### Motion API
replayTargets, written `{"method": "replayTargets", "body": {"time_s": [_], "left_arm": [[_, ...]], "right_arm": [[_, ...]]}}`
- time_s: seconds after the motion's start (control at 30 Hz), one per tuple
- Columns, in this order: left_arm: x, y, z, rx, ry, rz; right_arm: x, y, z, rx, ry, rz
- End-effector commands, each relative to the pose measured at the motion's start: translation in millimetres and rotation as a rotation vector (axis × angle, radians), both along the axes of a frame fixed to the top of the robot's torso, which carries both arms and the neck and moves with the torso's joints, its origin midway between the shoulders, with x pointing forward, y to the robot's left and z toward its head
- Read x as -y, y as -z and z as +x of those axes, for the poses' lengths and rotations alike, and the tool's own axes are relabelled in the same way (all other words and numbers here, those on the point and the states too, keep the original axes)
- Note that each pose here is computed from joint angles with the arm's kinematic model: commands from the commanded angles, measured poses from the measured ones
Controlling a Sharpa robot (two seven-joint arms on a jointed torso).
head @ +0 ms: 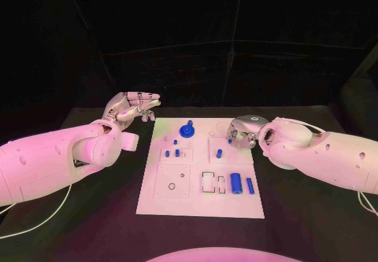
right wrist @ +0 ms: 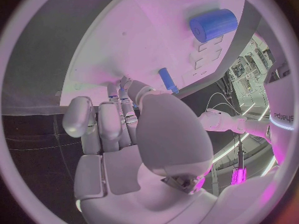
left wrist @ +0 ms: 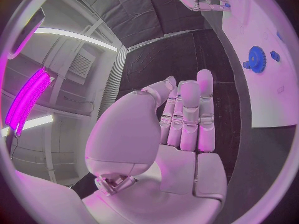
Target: Assemble the parts on the task board
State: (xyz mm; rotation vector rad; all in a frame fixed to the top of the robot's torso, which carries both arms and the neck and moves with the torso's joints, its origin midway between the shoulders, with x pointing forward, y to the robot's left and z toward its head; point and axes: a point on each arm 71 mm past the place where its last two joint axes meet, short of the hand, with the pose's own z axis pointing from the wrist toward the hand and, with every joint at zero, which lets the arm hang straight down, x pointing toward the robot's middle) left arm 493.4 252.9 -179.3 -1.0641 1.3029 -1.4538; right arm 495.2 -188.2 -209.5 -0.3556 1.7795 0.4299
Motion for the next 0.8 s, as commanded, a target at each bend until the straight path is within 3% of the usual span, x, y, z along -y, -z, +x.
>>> {"method": "replayTargets", "body": {"time_s": [0.03, 0.8], "left_arm": [[0.7, -0.9, 0.1, 0.001, 0.011, -0.010], [2.0, -0.2, 0.8, -0.007, 0.015, -0.009]], "right_arm": [[-2.4, 5.9, -3.0, -0.033, -0.013, -0.016], [-7.8, 5.7, -2.1, -0.010, 0.009, -0.012]]}}
